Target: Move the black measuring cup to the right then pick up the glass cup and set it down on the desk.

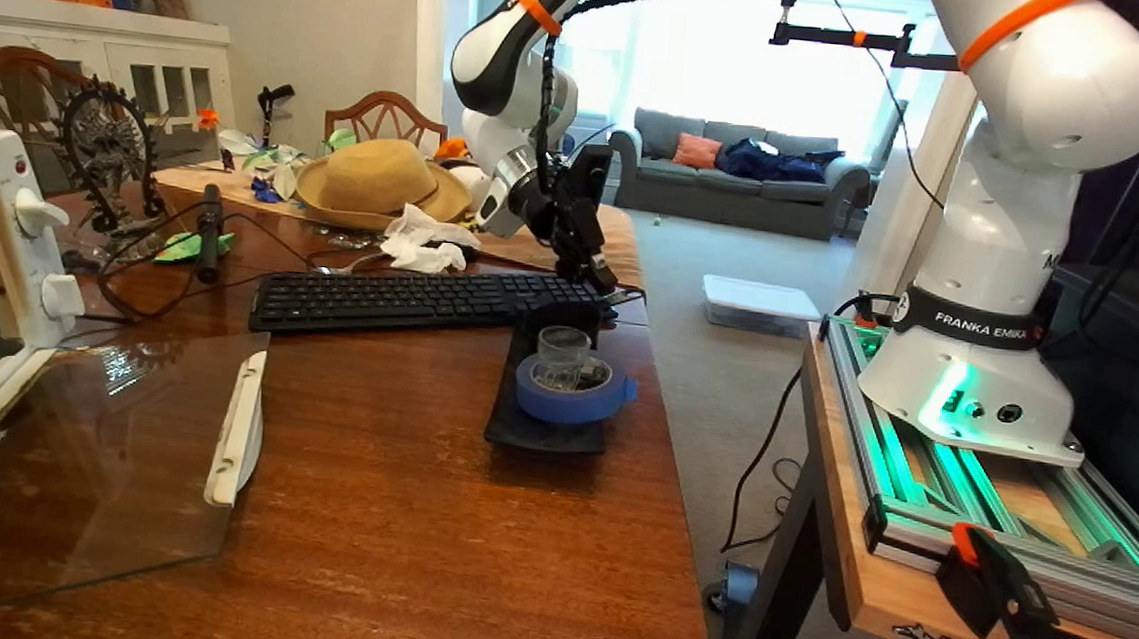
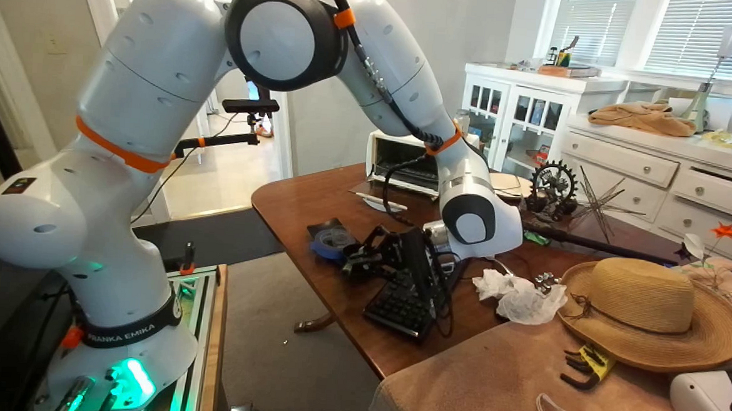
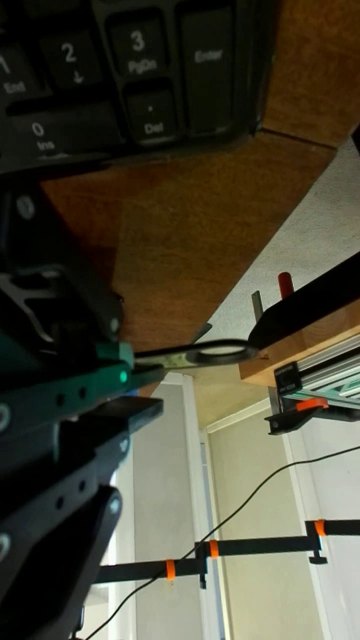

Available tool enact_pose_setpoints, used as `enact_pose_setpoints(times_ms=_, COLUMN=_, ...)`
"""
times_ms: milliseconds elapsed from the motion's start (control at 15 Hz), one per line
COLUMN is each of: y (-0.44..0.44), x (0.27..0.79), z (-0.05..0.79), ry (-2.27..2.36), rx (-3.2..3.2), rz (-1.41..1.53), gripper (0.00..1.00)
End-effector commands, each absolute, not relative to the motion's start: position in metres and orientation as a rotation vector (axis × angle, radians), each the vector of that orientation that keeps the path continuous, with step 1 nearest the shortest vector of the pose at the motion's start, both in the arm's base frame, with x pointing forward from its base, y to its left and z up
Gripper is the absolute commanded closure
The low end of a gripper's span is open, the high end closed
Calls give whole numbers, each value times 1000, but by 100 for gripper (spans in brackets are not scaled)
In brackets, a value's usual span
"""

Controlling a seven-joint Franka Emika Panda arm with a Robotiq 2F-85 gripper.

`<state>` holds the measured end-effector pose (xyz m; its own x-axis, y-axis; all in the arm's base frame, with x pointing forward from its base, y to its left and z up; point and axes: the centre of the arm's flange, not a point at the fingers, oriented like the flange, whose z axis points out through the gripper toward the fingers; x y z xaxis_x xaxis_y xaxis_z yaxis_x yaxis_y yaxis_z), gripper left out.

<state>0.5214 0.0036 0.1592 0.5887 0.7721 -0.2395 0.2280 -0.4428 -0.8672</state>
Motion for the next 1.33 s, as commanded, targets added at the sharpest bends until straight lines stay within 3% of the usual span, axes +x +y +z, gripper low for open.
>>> enact_pose_setpoints(times_ms=0, y=4, x=531, z=156, ry=-785, rx=-1938, rz=882, gripper=91)
enact_pose_setpoints(times_ms=67, y=4, x=532, z=155, ry=-780, rx=-1937, rz=889, gripper=76)
enact_pose_setpoints(times_ms=333, y=-4, x=530, z=154, ry=-740, rx=-1964, rz=881, gripper=49)
enact_pose_setpoints(times_ms=467, y=-5, x=530, z=153, ry=-733, rx=-1972, rz=890, gripper=41)
enact_pose_setpoints(times_ms=667, y=0, x=530, z=150, ry=-730, rx=-1977, rz=917, gripper=39)
enact_pose_setpoints(times_ms=1267, y=18, x=521, z=147, ry=-755, rx=-1972, rz=1007, gripper=45)
